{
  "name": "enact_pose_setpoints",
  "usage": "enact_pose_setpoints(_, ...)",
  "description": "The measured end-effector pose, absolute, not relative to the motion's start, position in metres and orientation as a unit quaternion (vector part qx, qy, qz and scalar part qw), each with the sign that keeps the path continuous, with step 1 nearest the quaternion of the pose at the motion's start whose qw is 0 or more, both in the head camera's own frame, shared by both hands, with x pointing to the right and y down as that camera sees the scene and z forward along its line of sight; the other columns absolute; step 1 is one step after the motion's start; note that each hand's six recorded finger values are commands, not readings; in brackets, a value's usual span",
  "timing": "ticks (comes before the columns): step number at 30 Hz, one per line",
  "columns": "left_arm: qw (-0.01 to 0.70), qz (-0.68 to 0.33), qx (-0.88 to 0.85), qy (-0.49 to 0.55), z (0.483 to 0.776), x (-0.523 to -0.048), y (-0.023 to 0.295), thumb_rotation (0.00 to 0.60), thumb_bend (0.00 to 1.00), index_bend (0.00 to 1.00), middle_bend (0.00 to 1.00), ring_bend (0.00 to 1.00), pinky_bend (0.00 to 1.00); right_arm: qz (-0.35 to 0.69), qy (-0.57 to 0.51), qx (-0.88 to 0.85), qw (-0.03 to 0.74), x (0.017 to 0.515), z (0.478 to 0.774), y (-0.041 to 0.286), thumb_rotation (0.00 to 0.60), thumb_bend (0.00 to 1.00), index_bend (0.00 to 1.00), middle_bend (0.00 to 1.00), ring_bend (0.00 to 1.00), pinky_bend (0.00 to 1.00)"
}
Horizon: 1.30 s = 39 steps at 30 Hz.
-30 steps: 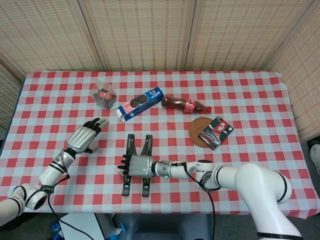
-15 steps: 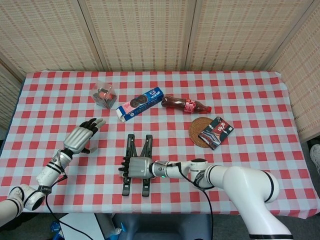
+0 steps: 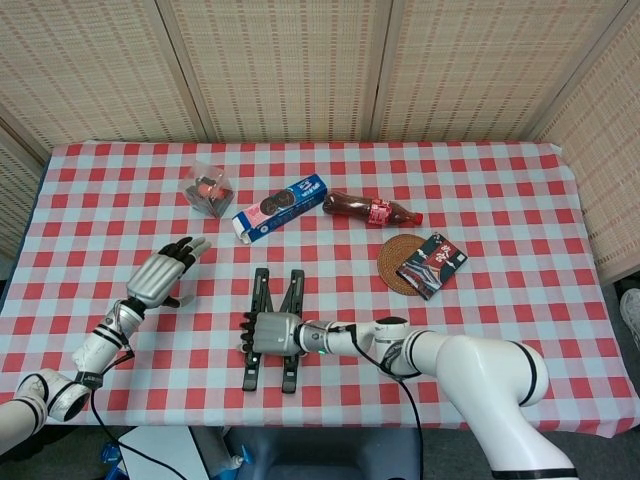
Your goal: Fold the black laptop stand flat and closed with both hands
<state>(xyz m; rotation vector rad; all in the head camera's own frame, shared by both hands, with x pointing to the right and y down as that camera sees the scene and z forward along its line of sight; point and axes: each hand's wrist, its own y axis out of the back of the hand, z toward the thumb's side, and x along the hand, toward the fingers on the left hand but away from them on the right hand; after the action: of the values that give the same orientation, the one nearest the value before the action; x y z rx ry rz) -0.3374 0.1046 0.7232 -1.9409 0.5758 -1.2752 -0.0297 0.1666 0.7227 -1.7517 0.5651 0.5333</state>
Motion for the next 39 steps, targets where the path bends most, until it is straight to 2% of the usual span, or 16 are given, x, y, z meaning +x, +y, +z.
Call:
enact_pose_setpoints(4, 0.368, -0.497, -0.754, 0.22, 0.724, -0.337, 0.105, 0.6, 0.22, 0.0, 0.0, 0.0, 0.16, 0.218, 0.229, -0.757, 0.572, -0.031, 0.719, 0.166, 0.6, 0.1, 0.2, 0.25, 0.0, 0.0)
enact_pose_setpoints(12, 0.371, -0.495, -0.755, 0.219, 0.724, -0.334, 0.104, 0.6, 0.22, 0.0, 0.0, 0.0, 0.16, 0.212, 0.214, -0.767, 0.567, -0.027, 0.719, 0.164, 0.6, 0.16, 0.33, 0.35, 0.0, 0.0)
enact_pose_setpoints(16, 0.371, -0.496, -0.755, 0.215, 0.725, -0.333, 0.105, 0.6, 0.22, 0.0, 0.0, 0.0, 0.16, 0.207, 0.201, -0.773, 0.565, -0.026, 0.717, 0.161, 0.6, 0.2, 0.4, 0.41, 0.04, 0.0)
enact_pose_setpoints(20, 0.371, -0.496, -0.755, 0.216, 0.725, -0.333, 0.105, 0.6, 0.22, 0.0, 0.0, 0.0, 0.16, 0.203, 0.19, -0.777, 0.565, -0.025, 0.716, 0.159, 0.6, 0.21, 0.44, 0.43, 0.07, 0.0)
enact_pose_setpoints(22, 0.371, -0.496, -0.755, 0.216, 0.725, -0.332, 0.104, 0.6, 0.22, 0.0, 0.0, 0.0, 0.16, 0.201, 0.187, -0.778, 0.565, -0.025, 0.715, 0.158, 0.6, 0.21, 0.43, 0.41, 0.07, 0.0)
enact_pose_setpoints(23, 0.372, -0.496, -0.755, 0.216, 0.725, -0.332, 0.104, 0.6, 0.22, 0.0, 0.0, 0.0, 0.16, 0.2, 0.187, -0.778, 0.565, -0.024, 0.714, 0.158, 0.6, 0.21, 0.42, 0.39, 0.07, 0.0)
enact_pose_setpoints(24, 0.372, -0.496, -0.754, 0.216, 0.725, -0.332, 0.104, 0.6, 0.22, 0.0, 0.0, 0.0, 0.16, 0.201, 0.187, -0.778, 0.565, -0.024, 0.715, 0.158, 0.6, 0.19, 0.36, 0.33, 0.06, 0.0)
enact_pose_setpoints(25, 0.373, -0.496, -0.754, 0.216, 0.725, -0.332, 0.104, 0.6, 0.22, 0.0, 0.0, 0.0, 0.16, 0.203, 0.189, -0.777, 0.565, -0.023, 0.715, 0.157, 0.6, 0.17, 0.23, 0.24, 0.04, 0.0)
enact_pose_setpoints(27, 0.374, -0.497, -0.753, 0.216, 0.724, -0.332, 0.103, 0.6, 0.22, 0.0, 0.0, 0.0, 0.16, 0.207, 0.189, -0.776, 0.565, -0.021, 0.715, 0.157, 0.6, 0.12, 0.04, 0.1, 0.0, 0.0)
enact_pose_setpoints(28, 0.374, -0.498, -0.752, 0.216, 0.724, -0.332, 0.103, 0.6, 0.22, 0.0, 0.0, 0.0, 0.16, 0.208, 0.187, -0.776, 0.565, -0.021, 0.714, 0.156, 0.6, 0.11, 0.0, 0.04, 0.0, 0.0)
enact_pose_setpoints(30, 0.376, -0.498, -0.75, 0.219, 0.722, -0.333, 0.101, 0.6, 0.22, 0.0, 0.0, 0.0, 0.16, 0.211, 0.18, -0.776, 0.567, -0.02, 0.712, 0.153, 0.6, 0.09, 0.0, 0.0, 0.0, 0.0)
enact_pose_setpoints(36, 0.38, -0.505, -0.739, 0.233, 0.716, -0.338, 0.096, 0.6, 0.22, 0.0, 0.0, 0.0, 0.16, 0.229, 0.132, -0.777, 0.572, -0.007, 0.701, 0.134, 0.6, 0.08, 0.0, 0.0, 0.0, 0.0)
enact_pose_setpoints(39, 0.381, -0.514, -0.728, 0.247, 0.711, -0.344, 0.094, 0.6, 0.22, 0.0, 0.0, 0.0, 0.16, 0.241, 0.095, -0.776, 0.575, 0.008, 0.693, 0.119, 0.6, 0.1, 0.0, 0.03, 0.0, 0.0)
